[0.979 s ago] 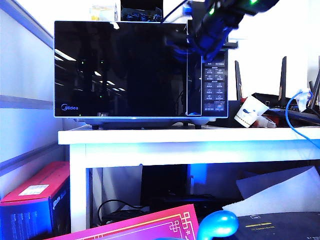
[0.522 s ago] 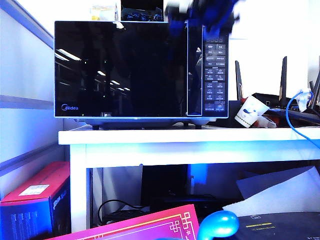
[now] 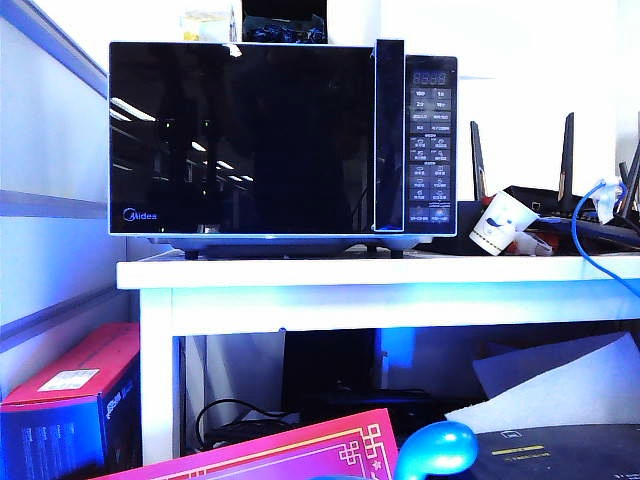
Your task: Open the microwave door, place the box of snacks from the top of the microwave inside, then close the microwave door.
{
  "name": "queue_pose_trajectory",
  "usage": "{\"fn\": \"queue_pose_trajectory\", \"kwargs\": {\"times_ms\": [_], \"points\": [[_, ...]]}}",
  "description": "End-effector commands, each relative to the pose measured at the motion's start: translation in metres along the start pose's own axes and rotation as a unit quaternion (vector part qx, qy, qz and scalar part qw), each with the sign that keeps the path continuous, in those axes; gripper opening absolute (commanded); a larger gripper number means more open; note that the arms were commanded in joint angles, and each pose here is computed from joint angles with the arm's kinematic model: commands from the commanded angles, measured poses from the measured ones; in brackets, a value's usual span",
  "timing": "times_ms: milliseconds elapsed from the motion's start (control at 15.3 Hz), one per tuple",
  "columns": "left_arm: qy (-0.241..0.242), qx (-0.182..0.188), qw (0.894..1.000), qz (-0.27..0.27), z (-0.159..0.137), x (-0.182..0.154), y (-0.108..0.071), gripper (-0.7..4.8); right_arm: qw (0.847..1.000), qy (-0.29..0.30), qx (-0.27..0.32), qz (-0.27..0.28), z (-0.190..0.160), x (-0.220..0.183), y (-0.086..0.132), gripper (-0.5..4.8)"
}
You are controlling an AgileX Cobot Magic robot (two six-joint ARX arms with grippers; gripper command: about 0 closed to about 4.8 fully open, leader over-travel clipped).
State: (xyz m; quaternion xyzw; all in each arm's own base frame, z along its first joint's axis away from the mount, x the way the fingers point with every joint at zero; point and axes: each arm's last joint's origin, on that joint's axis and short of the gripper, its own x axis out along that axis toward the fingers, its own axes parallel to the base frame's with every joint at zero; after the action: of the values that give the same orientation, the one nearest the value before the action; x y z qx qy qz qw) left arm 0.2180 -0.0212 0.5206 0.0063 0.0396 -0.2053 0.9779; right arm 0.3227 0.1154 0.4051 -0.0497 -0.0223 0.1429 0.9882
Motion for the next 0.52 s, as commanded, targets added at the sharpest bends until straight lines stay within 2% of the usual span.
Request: {"fn": "queue_pose_trajectory", "kwargs": {"times_ms": [65, 196, 326, 522], "points": [[-0.010, 0.005, 1.000, 0.002, 0.003, -0.002, 0.000, -0.06, 0.989, 0.000, 0.039, 0.143, -0.003, -0.003, -0.036, 4.40], [-0.010, 0.005, 1.000, 0.002, 0.003, -0.002, 0.000, -0.06, 0.971, 0.015, 0.070, 0.227, -0.016, 0.001, -0.056, 4.40], [-0.010, 0.005, 1.000, 0.001, 0.003, -0.002, 0.000, -0.06, 0.959, 0.026, 0.078, 0.270, -0.028, 0.008, -0.063, 4.40], [-0.011, 0.005, 1.000, 0.001, 0.003, -0.002, 0.000, -0.06, 0.945, 0.037, 0.093, 0.310, -0.051, 0.028, -0.061, 4.40]]}}
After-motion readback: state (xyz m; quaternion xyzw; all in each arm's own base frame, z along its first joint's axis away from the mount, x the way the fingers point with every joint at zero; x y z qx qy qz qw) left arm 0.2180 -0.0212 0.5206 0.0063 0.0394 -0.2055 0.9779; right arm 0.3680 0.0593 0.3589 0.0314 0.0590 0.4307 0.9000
